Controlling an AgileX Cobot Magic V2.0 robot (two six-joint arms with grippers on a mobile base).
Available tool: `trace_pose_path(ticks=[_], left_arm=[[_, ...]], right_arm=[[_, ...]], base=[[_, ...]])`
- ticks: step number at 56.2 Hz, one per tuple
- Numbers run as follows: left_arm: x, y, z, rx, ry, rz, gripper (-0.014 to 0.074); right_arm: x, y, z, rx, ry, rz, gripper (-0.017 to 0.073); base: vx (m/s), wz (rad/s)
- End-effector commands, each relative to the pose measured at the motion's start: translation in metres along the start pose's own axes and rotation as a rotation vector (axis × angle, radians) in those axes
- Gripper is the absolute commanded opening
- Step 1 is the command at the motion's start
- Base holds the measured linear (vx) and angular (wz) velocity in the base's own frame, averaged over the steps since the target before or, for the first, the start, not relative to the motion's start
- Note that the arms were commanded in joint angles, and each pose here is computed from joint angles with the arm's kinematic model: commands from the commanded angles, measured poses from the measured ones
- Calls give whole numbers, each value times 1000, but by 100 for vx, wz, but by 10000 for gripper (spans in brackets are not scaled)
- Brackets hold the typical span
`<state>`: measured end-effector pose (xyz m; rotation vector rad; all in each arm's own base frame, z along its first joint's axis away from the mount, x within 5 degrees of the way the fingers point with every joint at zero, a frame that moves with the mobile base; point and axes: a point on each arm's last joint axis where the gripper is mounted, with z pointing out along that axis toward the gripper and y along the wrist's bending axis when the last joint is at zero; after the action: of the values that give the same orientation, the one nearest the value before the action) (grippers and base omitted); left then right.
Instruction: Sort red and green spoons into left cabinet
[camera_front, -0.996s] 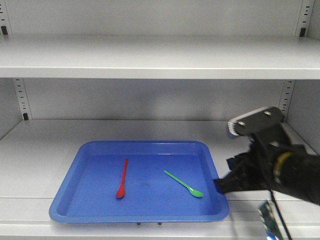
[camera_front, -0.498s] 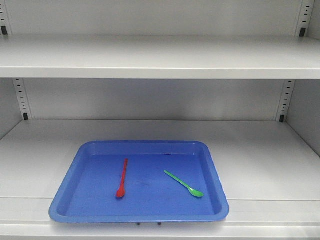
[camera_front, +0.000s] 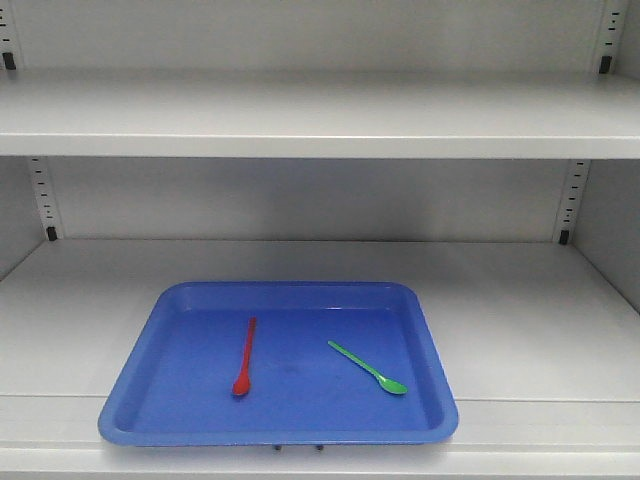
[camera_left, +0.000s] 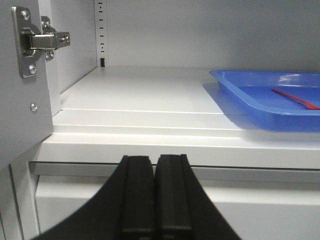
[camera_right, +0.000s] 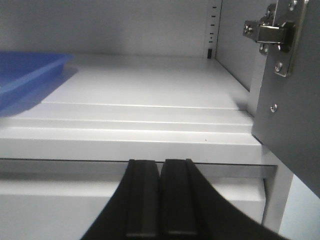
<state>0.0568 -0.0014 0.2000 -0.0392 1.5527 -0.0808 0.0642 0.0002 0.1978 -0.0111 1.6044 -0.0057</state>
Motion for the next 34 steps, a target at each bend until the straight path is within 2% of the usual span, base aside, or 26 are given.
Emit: trace_pose_path(ticks=[1, 7, 9, 16, 24, 34], left_arm=[[-9, -1, -2, 15, -99, -12, -8], [-9, -1, -2, 15, -98, -12, -8], [-9, -1, -2, 15, -98, -12, -8], [-9, -1, -2, 15, -97, -12, -8], [-9, -1, -2, 15, -97, -12, -8], [-9, -1, -2, 15, -97, -12, -8]], right_arm=[[-2, 0, -6, -1, -83, -10, -8], [-1, 0, -8, 4, -87, -79, -7], [-1, 0, -8, 5, -83, -82, -7], [-2, 0, -8, 4, -92, -55, -6], [-1, 0, -8, 0, -86, 29, -6], [-1, 0, -8, 1, -87, 30, -6]], base=[[0, 0], [0, 0], [0, 0], [0, 0], [0, 0], [0, 0]])
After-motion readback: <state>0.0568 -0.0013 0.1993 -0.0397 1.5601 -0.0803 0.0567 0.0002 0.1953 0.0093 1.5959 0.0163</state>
